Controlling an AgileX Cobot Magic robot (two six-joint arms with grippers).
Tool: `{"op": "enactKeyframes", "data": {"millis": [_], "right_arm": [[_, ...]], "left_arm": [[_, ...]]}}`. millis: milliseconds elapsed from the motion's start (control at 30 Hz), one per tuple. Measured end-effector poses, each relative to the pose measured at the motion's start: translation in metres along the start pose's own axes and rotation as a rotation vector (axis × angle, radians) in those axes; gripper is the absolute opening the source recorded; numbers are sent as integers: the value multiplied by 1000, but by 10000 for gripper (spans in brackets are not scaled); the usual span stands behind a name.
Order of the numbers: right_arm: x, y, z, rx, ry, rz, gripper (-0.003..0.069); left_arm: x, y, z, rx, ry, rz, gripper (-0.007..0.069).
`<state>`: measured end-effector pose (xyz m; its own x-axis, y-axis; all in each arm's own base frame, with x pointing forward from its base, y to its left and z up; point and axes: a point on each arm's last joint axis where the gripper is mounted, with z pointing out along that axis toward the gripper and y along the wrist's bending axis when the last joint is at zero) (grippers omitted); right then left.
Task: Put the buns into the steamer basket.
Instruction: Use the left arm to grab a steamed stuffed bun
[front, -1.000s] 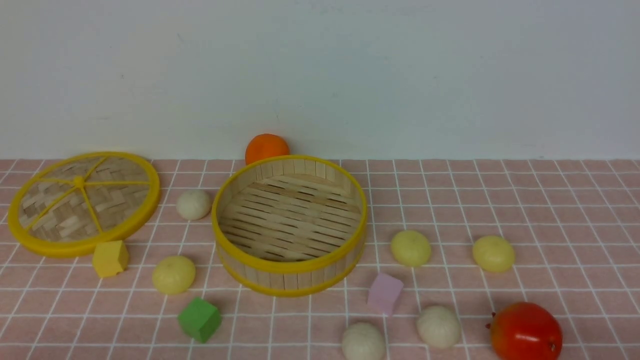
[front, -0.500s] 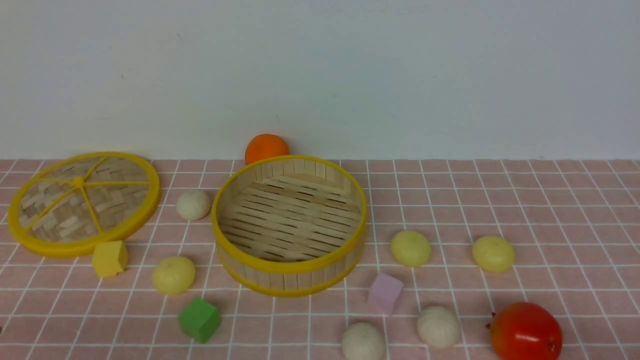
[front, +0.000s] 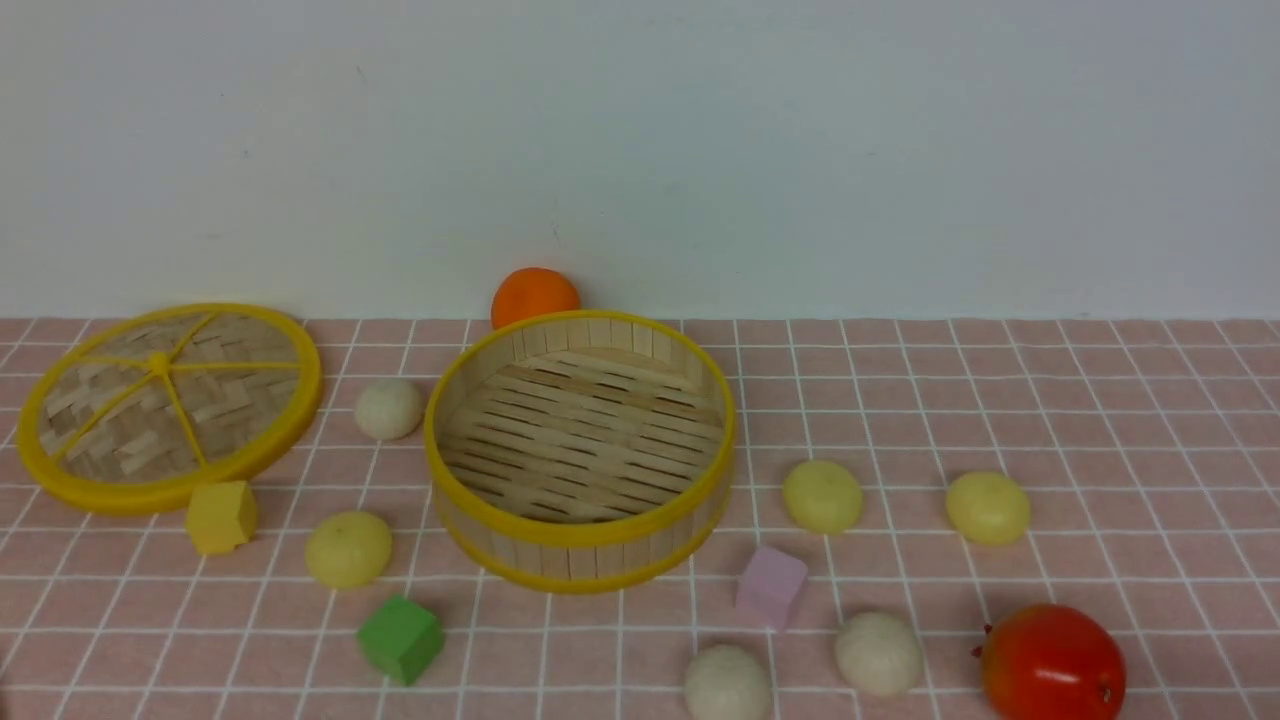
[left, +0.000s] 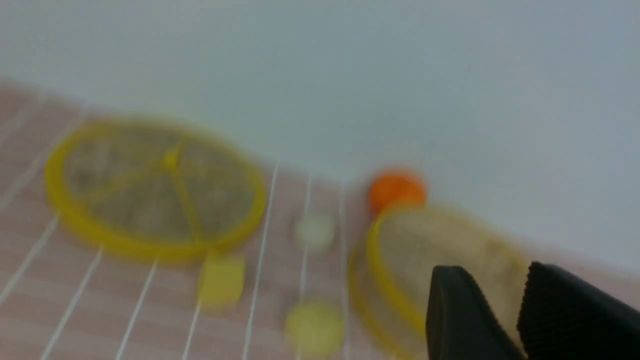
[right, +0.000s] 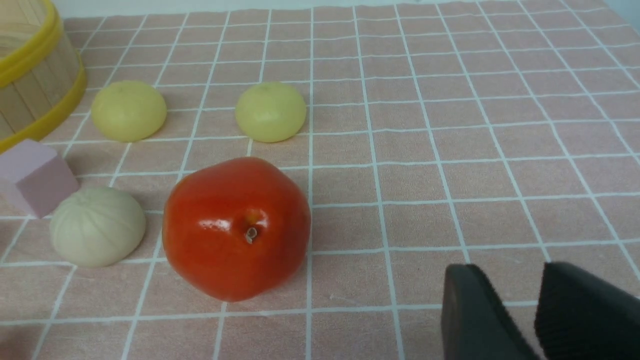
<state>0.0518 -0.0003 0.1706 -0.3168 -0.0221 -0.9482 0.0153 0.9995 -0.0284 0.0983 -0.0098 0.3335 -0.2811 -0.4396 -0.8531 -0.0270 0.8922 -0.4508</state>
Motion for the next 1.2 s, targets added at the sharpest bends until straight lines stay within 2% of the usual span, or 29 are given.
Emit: {"op": "enactKeyframes", "data": {"millis": [67, 200, 467, 667, 800, 1000, 1200], "right_arm": [[0, 0, 0, 0, 0, 0, 242], [0, 0, 0, 0, 0, 0, 242], [0, 0, 0, 0, 0, 0, 242], [0, 0, 0, 0, 0, 1, 242], [0, 0, 0, 0, 0, 1, 242], [0, 0, 0, 0, 0, 1, 242], [0, 0, 0, 0, 0, 1, 242]], "left_arm": [[2, 3, 22, -63, 132, 23, 241], [10, 10, 61, -129, 259, 9, 241], [33, 22, 134, -226, 514, -128, 241], [25, 14, 198, -224, 727, -10, 241], [39, 0, 242, -235, 895, 113, 241], [49, -13, 281, -334, 936, 158, 241], [62, -9, 299, -366, 958, 149, 241]]}}
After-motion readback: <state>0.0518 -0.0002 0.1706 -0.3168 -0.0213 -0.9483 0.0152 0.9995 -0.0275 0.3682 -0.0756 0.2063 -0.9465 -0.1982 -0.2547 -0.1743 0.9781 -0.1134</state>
